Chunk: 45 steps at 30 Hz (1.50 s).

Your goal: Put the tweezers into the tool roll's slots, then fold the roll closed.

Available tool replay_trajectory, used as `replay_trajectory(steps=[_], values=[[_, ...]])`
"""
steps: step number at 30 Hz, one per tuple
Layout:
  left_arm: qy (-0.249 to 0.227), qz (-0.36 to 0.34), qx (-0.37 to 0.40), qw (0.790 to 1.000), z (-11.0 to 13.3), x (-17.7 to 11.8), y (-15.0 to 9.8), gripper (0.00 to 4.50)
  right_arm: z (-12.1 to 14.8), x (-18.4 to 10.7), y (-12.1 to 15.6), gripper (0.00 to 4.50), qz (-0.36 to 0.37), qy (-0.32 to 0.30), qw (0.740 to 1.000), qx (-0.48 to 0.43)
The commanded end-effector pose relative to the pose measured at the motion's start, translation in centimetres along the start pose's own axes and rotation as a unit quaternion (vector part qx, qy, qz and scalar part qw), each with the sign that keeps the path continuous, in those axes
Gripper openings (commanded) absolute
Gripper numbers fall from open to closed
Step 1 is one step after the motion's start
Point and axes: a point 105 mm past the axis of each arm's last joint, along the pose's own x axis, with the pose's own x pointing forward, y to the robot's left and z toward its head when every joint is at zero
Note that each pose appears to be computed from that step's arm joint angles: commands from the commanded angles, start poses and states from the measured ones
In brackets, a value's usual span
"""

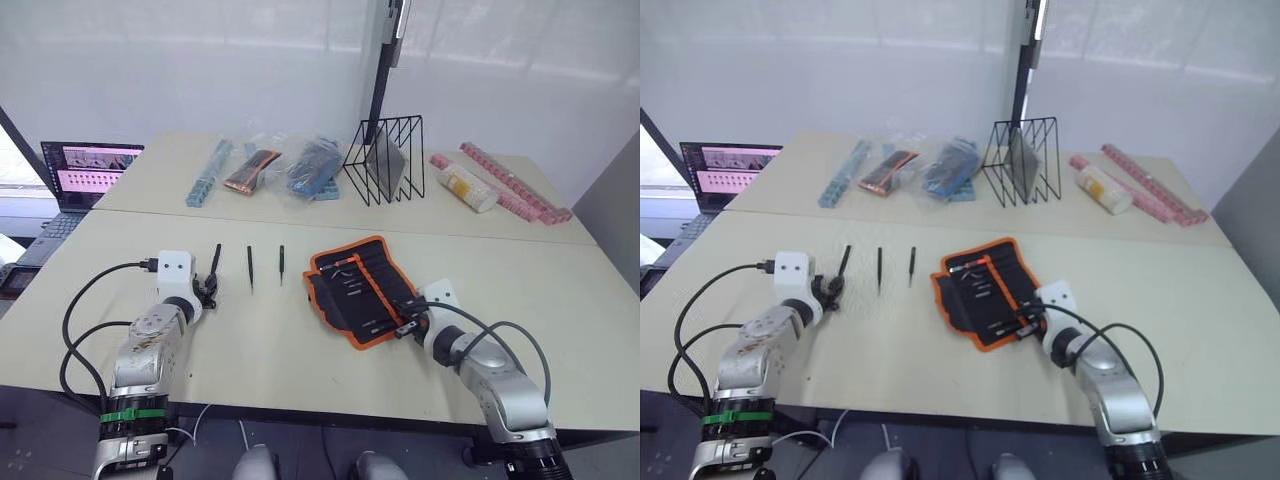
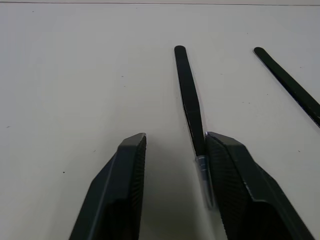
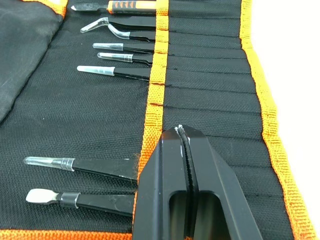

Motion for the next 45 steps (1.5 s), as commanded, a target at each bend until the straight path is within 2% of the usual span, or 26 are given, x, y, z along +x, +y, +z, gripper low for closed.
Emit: replay_trajectory(steps=[1,3,9,14,18,21,26,29,34,37,39,42,45], values=[[0.015,-0.05,-0.005,0.999,-1.0,0.6,-2.4,0.67,-1.8,-0.2,0.2,0.0,0.001,0.035,0.999,0.014],[0.011,-0.051,-0.005,0.999,-0.7,0.6,-2.3,0.02,-1.8,-0.2,0.2,0.0,0.0,0.035,0.999,0.014],[-0.017,-0.044,0.004,0.999,0.9,0.3,-1.0,0.02,-2.0,-0.3,0.1,0.0,-0.003,0.037,0.999,0.016],[-0.082,-0.063,0.029,0.994,4.9,-1.6,-0.3,0.02,-2.7,-0.6,0.2,0.0,-0.004,0.046,0.999,0.018],[-0.116,-0.116,0.055,0.985,8.1,-3.7,-1.3,0.02,-3.5,-0.9,-0.2,0.0,-0.015,0.059,0.998,0.028],[-0.123,-0.195,0.069,0.971,10.1,-4.8,-4.2,0.02,-4.0,-1.1,0.1,0.0,-0.014,0.065,0.997,0.035],[-0.094,-0.359,0.096,0.924,11.1,-5.9,-11.2,0.02,-4.6,-1.1,0.8,0.0,-0.013,0.074,0.996,0.043],[-0.064,-0.41,0.112,0.903,10.7,-5.6,-14.3,0.02,-4.8,-1.0,1.1,0.0,-0.013,0.078,0.996,0.047],[0.01,-0.465,0.149,0.873,8.1,-6.3,-18.3,0.02,-5.2,-1.4,1.4,0.0,-0.018,0.083,0.995,0.053],[0.045,-0.482,0.185,0.855,6.8,-6.9,-19.1,0.02,-5.2,-1.7,1.4,0.0,-0.022,0.081,0.995,0.054],[0.069,-0.479,0.218,0.848,5.8,-6.9,-18.8,0.02,-5.1,-1.8,1.4,0.0,-0.026,0.078,0.995,0.058],[0.101,-0.469,0.234,0.846,5.1,-6.6,-18.4,0.02,-5.1,-2.1,1.4,0.0,-0.033,0.077,0.995,0.062],[0.111,-0.456,0.258,0.845,4.7,-6.0,-18.2,0.02,-5.1,-2.1,1.6,0.0,-0.035,0.076,0.994,0.064]])
